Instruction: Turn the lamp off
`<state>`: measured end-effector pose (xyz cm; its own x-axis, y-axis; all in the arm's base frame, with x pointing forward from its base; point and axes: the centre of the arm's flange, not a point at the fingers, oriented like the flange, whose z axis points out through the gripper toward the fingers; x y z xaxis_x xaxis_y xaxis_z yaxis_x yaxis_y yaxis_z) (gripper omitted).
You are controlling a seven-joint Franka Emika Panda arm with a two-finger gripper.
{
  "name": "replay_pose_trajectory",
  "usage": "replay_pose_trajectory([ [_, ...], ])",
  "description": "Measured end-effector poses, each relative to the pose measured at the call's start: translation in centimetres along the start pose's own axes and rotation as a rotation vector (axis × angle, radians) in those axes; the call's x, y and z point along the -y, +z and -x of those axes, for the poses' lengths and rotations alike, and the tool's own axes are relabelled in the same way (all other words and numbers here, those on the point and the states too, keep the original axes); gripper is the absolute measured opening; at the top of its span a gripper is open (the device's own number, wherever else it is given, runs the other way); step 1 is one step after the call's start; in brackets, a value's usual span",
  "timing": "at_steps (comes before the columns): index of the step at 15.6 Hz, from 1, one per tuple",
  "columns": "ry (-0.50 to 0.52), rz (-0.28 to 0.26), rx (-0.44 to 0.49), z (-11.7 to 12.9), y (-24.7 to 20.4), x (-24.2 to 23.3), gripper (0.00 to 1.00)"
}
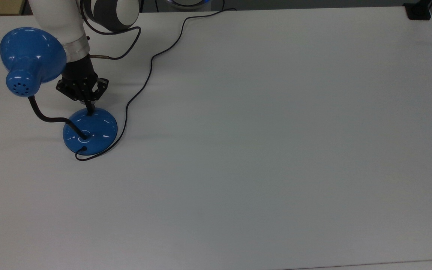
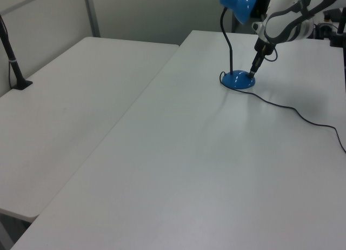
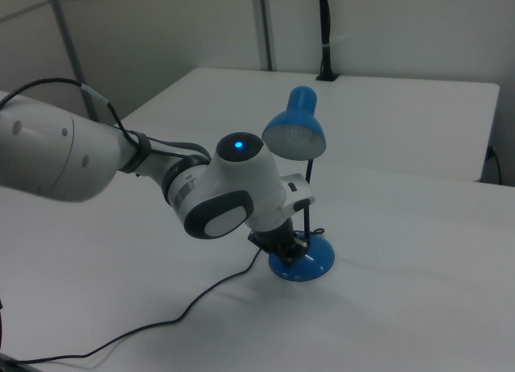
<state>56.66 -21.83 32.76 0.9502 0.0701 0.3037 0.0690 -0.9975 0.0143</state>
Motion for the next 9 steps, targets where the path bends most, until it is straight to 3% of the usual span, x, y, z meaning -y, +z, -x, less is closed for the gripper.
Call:
replay_pose_trajectory([
  [2,-0.016,-0.014,0.02,0.4,0.1,-0.1,0.01],
  [5,-0.057,-0.08,0.147,2.6,0.5,-0.9,0.01],
  [8,-0.086,-0.128,0.249,3.8,-2.8,-1.9,0.02],
  [9,-0.09,-0.152,0.275,3.8,-4.5,-2.0,0.07],
])
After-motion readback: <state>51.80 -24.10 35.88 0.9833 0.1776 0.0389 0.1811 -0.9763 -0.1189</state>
